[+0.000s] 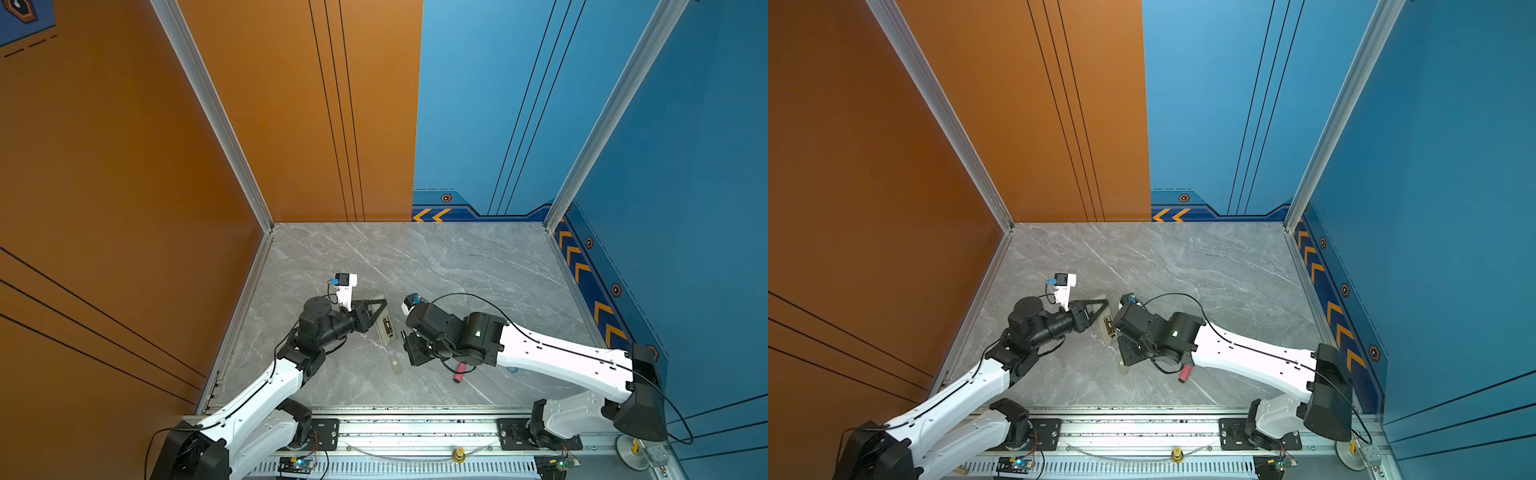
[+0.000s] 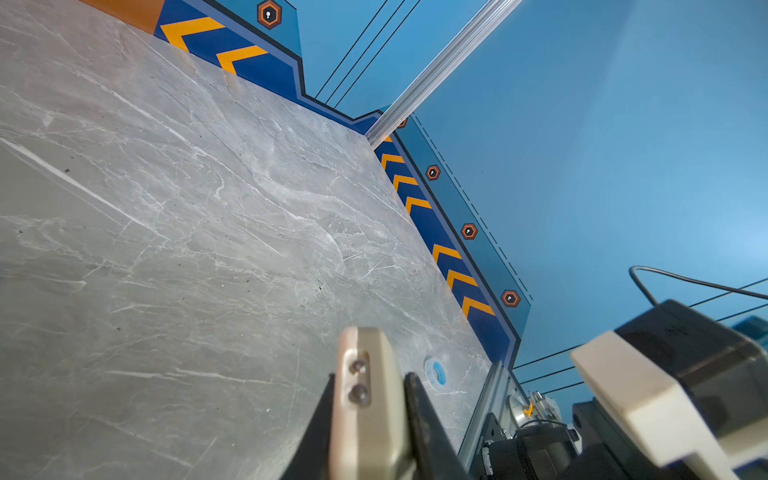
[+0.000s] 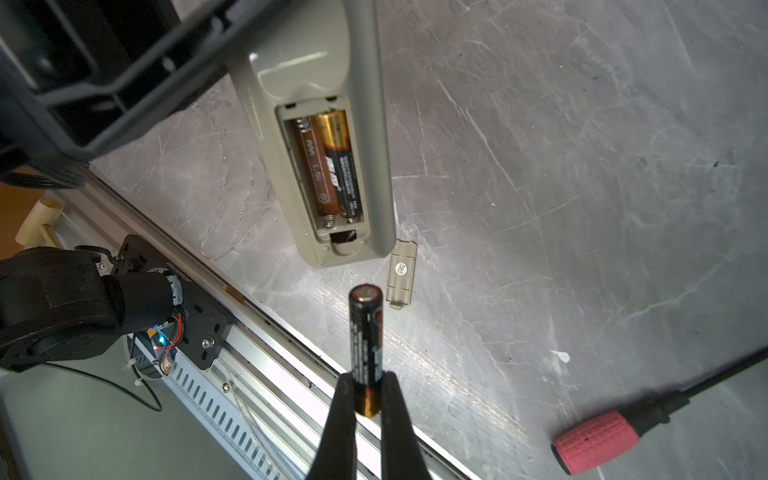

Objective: Load the batteries into the remote control
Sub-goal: 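Bring the remote toward the right gripper while the right gripper aligns the battery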

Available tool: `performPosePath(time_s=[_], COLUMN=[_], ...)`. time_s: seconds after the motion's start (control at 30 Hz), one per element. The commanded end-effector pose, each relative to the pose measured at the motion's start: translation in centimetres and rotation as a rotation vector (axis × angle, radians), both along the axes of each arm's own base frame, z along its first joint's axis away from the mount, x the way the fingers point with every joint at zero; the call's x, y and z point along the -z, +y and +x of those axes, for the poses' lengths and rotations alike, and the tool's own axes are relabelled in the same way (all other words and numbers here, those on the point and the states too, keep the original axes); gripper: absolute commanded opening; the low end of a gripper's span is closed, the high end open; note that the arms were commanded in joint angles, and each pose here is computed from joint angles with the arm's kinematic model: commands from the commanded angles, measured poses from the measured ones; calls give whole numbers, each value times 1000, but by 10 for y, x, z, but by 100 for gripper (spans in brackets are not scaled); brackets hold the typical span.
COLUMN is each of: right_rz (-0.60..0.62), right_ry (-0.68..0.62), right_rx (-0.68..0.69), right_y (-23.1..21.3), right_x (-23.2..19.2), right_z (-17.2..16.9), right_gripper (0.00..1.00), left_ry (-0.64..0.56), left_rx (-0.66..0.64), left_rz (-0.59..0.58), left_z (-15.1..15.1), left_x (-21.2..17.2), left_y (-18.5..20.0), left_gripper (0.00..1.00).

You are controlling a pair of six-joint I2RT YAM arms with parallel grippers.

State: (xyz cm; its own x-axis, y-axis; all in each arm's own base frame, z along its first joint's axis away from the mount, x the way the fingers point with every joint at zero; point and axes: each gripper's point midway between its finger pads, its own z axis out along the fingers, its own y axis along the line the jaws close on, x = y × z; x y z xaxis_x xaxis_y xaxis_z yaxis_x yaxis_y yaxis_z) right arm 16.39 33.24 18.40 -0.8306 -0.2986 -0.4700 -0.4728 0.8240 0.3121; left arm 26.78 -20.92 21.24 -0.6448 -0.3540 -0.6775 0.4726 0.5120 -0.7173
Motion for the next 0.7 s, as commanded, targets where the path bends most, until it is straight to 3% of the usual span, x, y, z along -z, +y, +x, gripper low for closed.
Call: performPosePath(time_s=[0.0,0.27,0.67], right_rz=[2,16,12], right_ry=[40,79,128], right_rx=[-19,-45,-23], right_y=[2,11,16], right_x=[-6,-5,4], right_z=[-5,-7,10], right_gripper=[0,0,0], left_ry=[-38,-36,-44], left_rx=[44,65,93], left_rz=[-55,-136,-142], left_z=[-4,1,-4], left_x=[-9,-7,-6], left_y=[-7,-15,-18], left_gripper=[0,0,0])
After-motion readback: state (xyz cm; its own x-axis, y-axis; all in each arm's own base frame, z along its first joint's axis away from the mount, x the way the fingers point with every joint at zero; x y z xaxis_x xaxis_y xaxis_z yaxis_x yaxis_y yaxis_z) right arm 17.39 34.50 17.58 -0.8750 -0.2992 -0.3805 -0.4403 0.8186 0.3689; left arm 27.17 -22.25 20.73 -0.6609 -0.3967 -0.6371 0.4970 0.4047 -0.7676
